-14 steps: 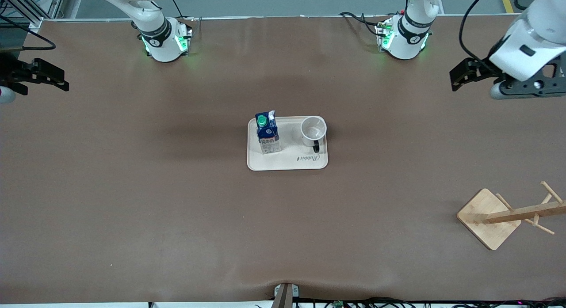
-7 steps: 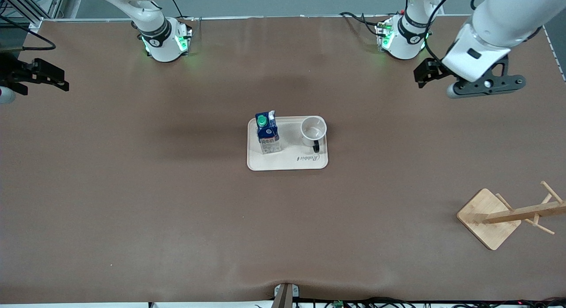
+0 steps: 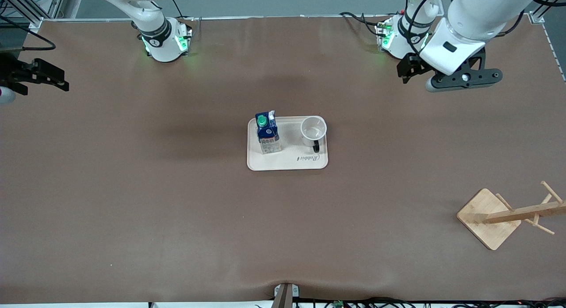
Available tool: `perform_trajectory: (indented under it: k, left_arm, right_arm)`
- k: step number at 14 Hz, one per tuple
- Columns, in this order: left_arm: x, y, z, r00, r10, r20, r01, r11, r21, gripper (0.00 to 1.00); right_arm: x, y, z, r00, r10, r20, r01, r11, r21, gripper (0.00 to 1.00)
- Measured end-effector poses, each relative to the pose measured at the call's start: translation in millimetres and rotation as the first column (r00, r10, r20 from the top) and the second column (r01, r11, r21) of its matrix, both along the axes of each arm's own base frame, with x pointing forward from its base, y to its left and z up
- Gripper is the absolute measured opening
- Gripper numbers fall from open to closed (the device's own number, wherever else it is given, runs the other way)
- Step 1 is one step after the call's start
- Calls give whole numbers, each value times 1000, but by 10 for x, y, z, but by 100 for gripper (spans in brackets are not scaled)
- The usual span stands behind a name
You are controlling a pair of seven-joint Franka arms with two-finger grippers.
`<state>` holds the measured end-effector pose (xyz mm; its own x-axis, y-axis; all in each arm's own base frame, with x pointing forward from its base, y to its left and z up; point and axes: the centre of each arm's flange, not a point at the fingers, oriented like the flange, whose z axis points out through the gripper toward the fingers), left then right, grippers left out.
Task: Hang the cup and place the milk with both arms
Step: 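Move the left gripper over the white mug on the tray, then lower the left gripper into the mug rim and close it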
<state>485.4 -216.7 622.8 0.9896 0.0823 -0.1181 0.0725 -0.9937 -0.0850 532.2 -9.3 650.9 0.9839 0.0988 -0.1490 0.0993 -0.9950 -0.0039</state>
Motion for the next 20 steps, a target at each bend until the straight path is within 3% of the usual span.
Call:
perform_trajectory:
  k: [4,8,12,15,20]
  left_arm:
    - [-84,-418,-191,998,64,7,-64,998,6,100]
    - [-179,-949,-699,989,142,43,-142,990,-18,100]
    - [-209,-1335,-1140,985,170,8,-170,985,-42,100]
    - [-303,-1663,-1520,981,191,-12,-191,982,1,100]
    - [-366,-2101,-1988,972,234,6,-234,972,-13,100]
  right_arm:
    - [2,-9,-6,1000,-2,-1,2,1000,0,100]
    - [7,-84,-22,1000,-16,-4,16,1000,0,100]
    - [9,-81,-24,1000,-15,-5,15,1000,0,100]
    - [17,-80,-28,1000,-15,-3,15,1000,0,100]
    - [69,36,-109,1000,17,-15,-15,996,83,100]
